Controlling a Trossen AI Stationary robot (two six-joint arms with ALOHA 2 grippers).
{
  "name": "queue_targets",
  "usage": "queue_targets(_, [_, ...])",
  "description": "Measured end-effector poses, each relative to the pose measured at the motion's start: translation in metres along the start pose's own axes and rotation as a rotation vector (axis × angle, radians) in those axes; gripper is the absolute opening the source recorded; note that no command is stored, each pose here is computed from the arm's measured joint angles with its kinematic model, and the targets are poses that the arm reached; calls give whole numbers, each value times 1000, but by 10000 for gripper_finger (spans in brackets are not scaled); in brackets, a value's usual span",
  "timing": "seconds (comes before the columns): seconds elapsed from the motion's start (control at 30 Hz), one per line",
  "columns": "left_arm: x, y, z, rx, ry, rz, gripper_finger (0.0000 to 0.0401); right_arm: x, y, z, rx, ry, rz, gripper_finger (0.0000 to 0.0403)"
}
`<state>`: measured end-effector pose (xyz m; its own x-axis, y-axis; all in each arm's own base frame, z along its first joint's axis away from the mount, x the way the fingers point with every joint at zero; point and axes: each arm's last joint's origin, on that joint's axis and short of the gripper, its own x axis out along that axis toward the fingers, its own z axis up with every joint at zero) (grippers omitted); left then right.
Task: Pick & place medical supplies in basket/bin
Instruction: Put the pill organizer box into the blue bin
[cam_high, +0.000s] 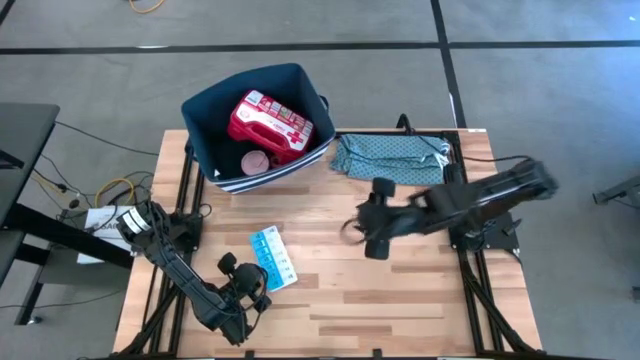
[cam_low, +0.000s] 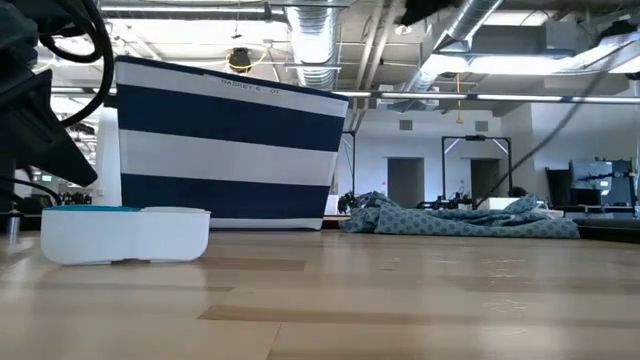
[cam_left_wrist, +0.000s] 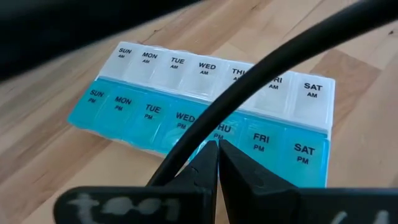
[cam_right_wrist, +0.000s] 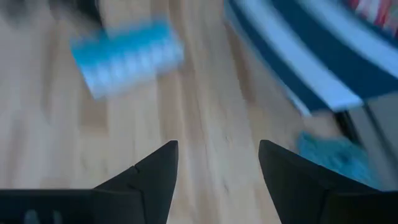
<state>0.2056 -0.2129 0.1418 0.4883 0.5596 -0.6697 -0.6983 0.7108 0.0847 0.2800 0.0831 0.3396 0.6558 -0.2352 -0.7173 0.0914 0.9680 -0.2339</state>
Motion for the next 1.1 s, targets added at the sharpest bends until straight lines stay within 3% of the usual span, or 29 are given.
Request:
queue_targets(0.23, [0,-1,0,9,16,-2,4,48,5,-67,319,-646,224,220])
queue_targets(0.33, [0,-1,-1,-29,58,3,4,68,5,-83,436,-774,314,221])
queue_targets(0.57, [3,7,-1,-85,179,97,4,112,18,-88,492,-717,330,221])
queue_targets(0.77, [4,17,-1,-107,328,232,4,149,38,-71,665,-680,408,221])
queue_targets(0.97, [5,15,-3,-95,357,218,4,180,53,-44,631,-684,399,220])
queue_targets(1.1, [15,7,-11,-36,330,193,4,199,55,-31,597,-577,381,216])
